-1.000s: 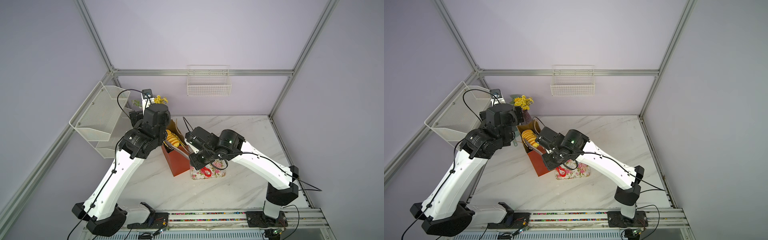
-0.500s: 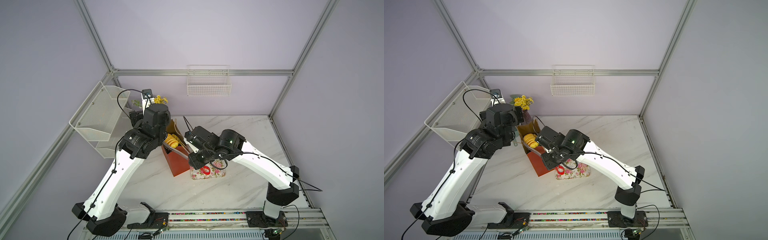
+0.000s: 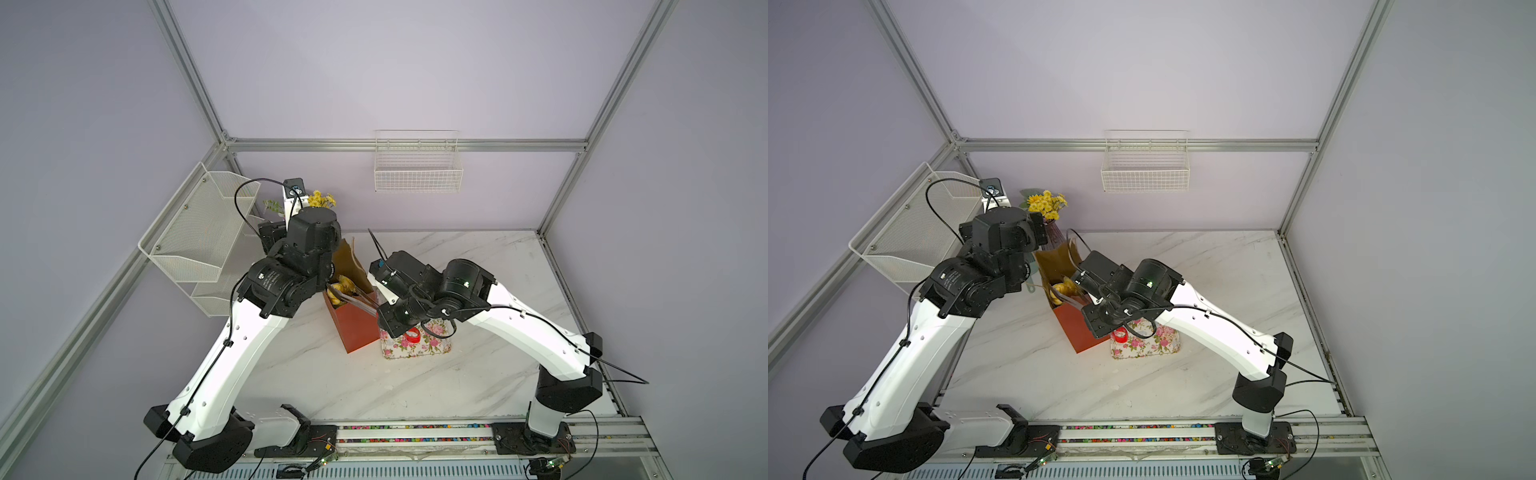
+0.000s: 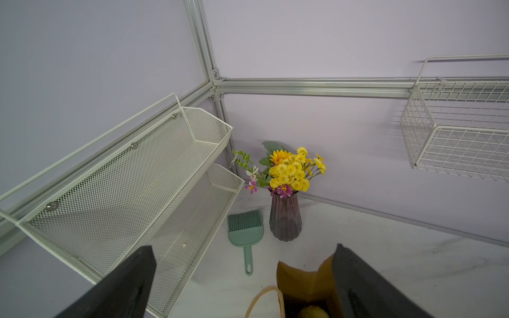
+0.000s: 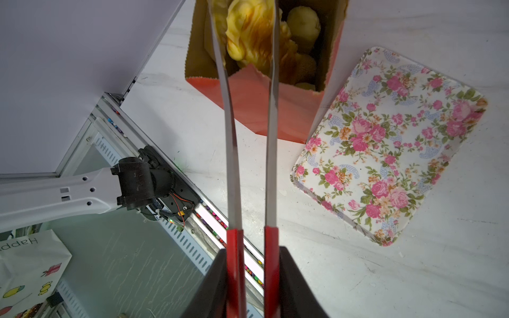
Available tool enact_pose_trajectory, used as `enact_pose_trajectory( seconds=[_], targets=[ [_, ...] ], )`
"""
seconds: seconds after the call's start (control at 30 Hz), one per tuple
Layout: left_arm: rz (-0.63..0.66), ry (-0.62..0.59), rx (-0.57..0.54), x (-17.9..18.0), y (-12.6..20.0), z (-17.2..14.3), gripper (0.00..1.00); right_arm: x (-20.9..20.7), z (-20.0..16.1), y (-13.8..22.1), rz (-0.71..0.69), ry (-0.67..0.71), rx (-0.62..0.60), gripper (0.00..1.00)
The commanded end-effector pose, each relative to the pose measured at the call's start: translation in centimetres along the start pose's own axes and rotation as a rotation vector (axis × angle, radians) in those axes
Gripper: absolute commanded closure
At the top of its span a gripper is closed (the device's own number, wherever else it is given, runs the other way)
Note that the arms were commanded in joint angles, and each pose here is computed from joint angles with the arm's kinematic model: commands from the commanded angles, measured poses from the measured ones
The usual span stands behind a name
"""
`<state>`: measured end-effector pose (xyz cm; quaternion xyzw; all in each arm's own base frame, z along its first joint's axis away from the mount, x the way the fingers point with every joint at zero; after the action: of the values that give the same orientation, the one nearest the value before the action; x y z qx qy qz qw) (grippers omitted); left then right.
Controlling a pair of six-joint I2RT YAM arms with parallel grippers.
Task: Pack bread into a paper bag
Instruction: Place the fake bread in the paper bag, then place the clamp at the center of the board.
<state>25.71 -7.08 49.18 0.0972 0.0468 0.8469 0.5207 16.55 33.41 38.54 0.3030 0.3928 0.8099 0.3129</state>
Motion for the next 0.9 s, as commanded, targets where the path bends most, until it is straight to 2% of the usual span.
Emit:
enact_pose_trajectory(
  seconds=[0.0, 0.13, 0.3, 0.4, 0.47, 0.63, 0.77, 0.87],
  targets=[
    [-0.007, 0.05, -0.024, 0.5, 0.5, 0.8, 0.0, 0.1, 1.0, 3.3, 0.032, 0.01, -0.155, 0.72],
    [-0.009, 0.047, -0.021, 0.2, 0.4, 0.8, 0.0, 0.2, 1.9, 6.1, 0.052, 0.03, -0.265, 0.72],
    [0.001, 0.038, -0.023, 0.0, 0.2, 0.9, 0.0, 0.0, 2.4, 11.7, 0.081, 0.061, -0.412, 0.72],
    [0.002, 0.038, -0.022, -0.1, 0.1, 0.9, 0.0, -1.5, 2.0, 14.7, 0.008, 0.055, -0.518, 0.74],
    [-0.002, 0.038, -0.02, -0.2, 0.2, 0.8, 0.0, -3.2, 1.2, 16.0, -0.115, 0.039, -0.576, 0.76],
    [-0.005, 0.046, -0.019, 0.1, 0.3, 0.6, 0.0, -7.3, -1.1, 15.6, -0.469, -0.013, -0.55, 0.76],
    [-0.002, 0.057, -0.017, 0.2, 0.5, 0.6, 0.0, -8.7, -3.5, 13.6, -0.525, -0.08, -0.488, 0.77],
    [-0.006, 0.069, -0.009, 0.3, 0.6, 0.3, 0.0, -10.7, -6.9, 11.7, -0.581, -0.177, -0.421, 0.77]
  ],
)
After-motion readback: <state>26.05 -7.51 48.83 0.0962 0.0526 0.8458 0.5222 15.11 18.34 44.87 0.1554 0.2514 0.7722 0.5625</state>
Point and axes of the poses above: each gripper's point midway between its finger pads, its own y axis back along the fingers, its own x axis along the line the jaws close on, z = x × y, the point moved 8 cm from there along y, back along the fingers
